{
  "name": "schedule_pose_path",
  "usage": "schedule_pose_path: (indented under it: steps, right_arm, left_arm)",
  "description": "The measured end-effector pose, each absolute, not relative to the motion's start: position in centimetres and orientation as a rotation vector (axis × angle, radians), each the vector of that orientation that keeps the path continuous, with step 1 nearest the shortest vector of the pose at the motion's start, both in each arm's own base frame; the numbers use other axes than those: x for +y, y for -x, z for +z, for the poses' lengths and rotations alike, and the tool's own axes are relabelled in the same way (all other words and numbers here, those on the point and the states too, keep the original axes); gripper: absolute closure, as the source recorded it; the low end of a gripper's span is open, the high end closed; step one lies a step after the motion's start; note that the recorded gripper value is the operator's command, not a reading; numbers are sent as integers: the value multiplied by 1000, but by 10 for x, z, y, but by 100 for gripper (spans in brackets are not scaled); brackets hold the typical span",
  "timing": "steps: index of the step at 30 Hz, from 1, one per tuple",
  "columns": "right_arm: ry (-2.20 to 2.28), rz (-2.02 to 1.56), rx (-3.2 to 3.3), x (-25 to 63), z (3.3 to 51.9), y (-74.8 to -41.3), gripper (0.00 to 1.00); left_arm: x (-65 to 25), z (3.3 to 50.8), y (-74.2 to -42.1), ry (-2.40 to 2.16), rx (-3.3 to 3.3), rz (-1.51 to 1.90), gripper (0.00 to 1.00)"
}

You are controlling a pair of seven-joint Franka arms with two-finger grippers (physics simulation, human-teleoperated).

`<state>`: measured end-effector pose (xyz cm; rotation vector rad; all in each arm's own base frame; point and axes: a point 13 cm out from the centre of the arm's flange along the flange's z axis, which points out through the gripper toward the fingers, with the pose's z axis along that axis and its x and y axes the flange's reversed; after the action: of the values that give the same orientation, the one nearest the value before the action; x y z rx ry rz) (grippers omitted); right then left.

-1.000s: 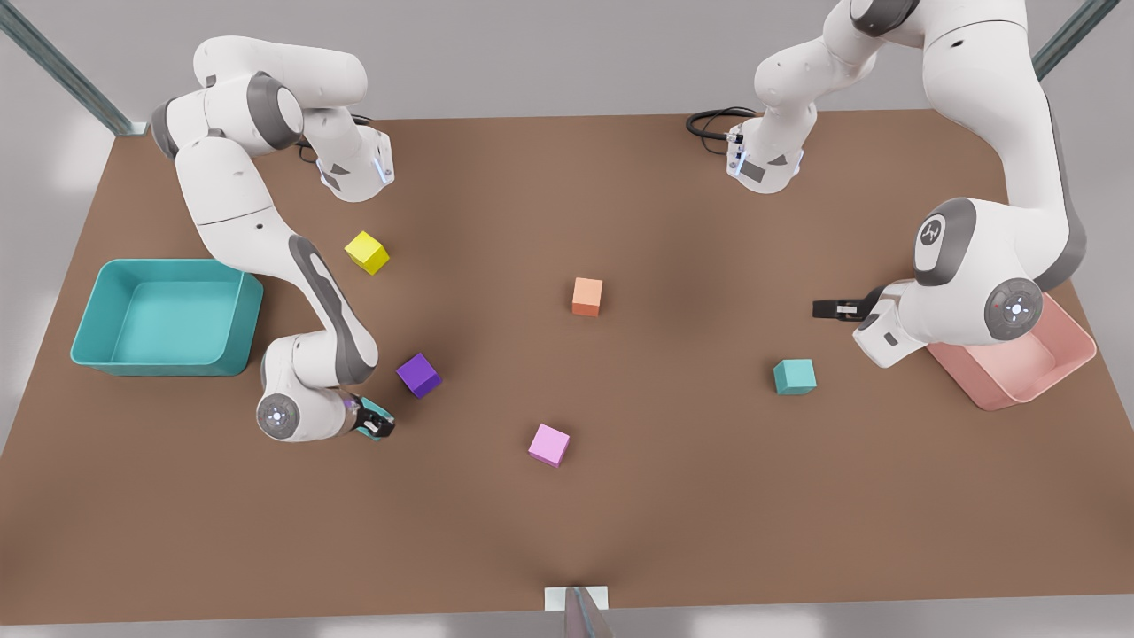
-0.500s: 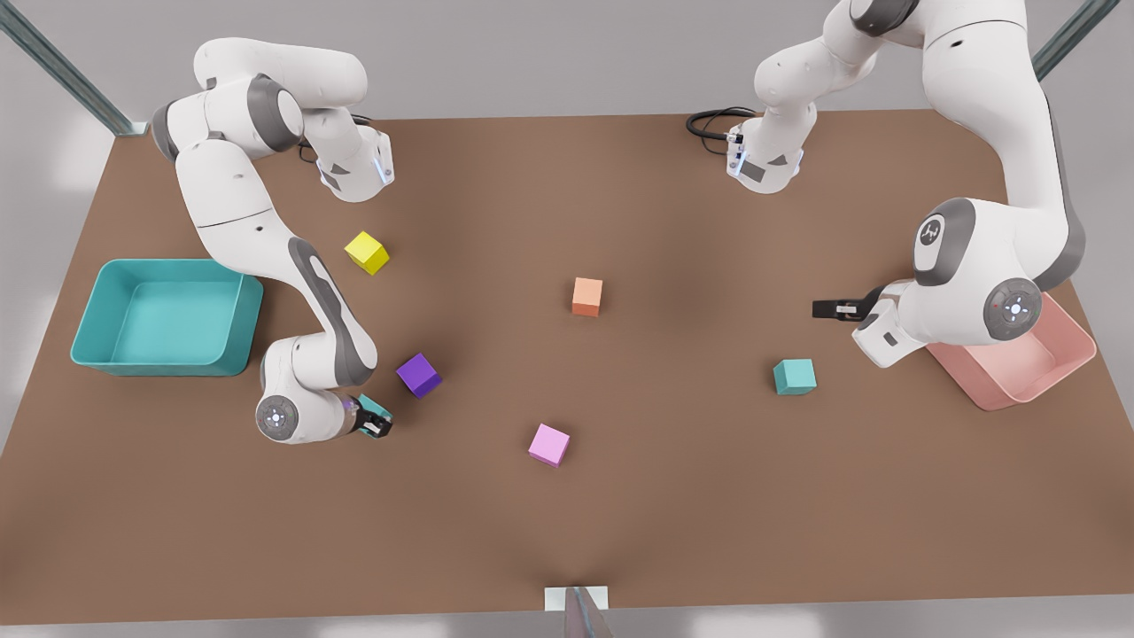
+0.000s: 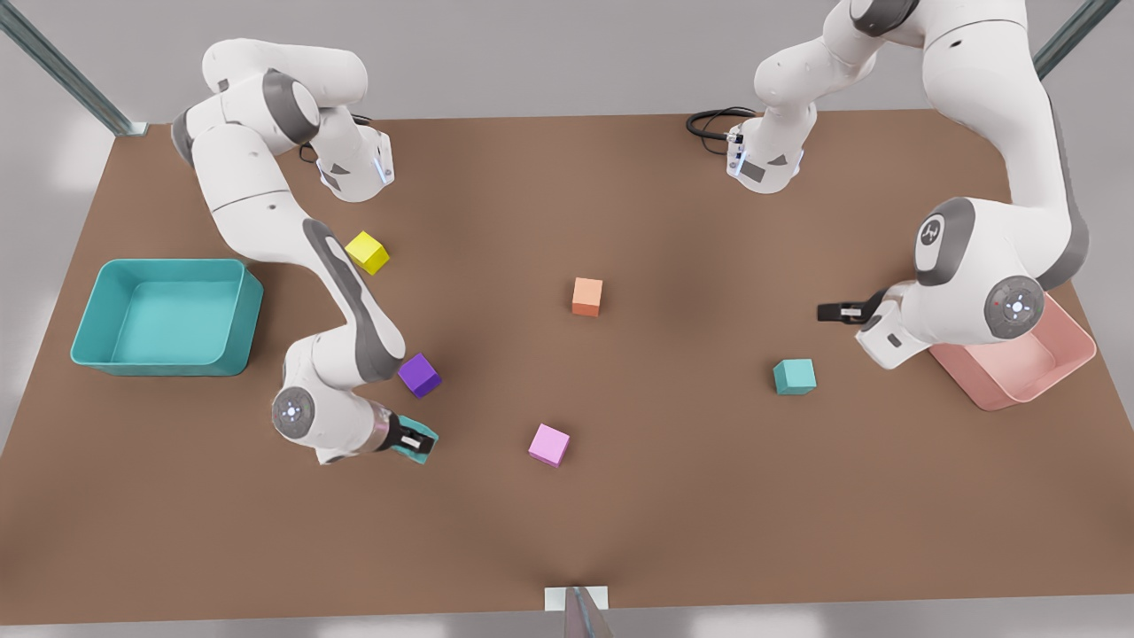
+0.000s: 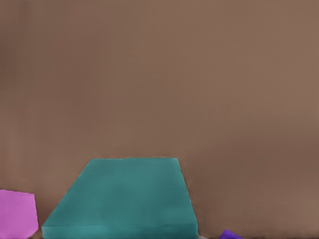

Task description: Stack the two blue cubes on top of each other

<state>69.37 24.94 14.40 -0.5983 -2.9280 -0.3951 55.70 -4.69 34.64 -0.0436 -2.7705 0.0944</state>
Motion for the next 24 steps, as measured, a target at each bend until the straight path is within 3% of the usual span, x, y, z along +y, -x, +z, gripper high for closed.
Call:
schedule_pose_path:
  steps: [5,9,13,17,18,19,24]
  right_arm:
    - [361,-443,-2952,381,153,-649,31]
    - [234,-470,-2946,468,144,-603,31]
    - [193,-475,-2938,525,106,-569,31]
    - [234,-482,-2942,544,71,-561,31]
    - [246,-488,-2945,547,68,-561,19]
    - [259,-496,-2949,549,68,-563,0]
    - [317,-530,-2966,554,75,-572,0]
  left_arm:
    - [5,332,-565,-83,-2789,80,0]
    - [50,221,-520,-211,-2715,2,0]
    - [36,156,-530,-181,-2778,49,0]
    - [1,128,-546,-97,-2871,116,0]
    - [-8,118,-543,-68,-2880,121,0]
    - [-14,113,-543,-47,-2895,126,0]
    - [-28,91,-556,3,-2965,150,0]
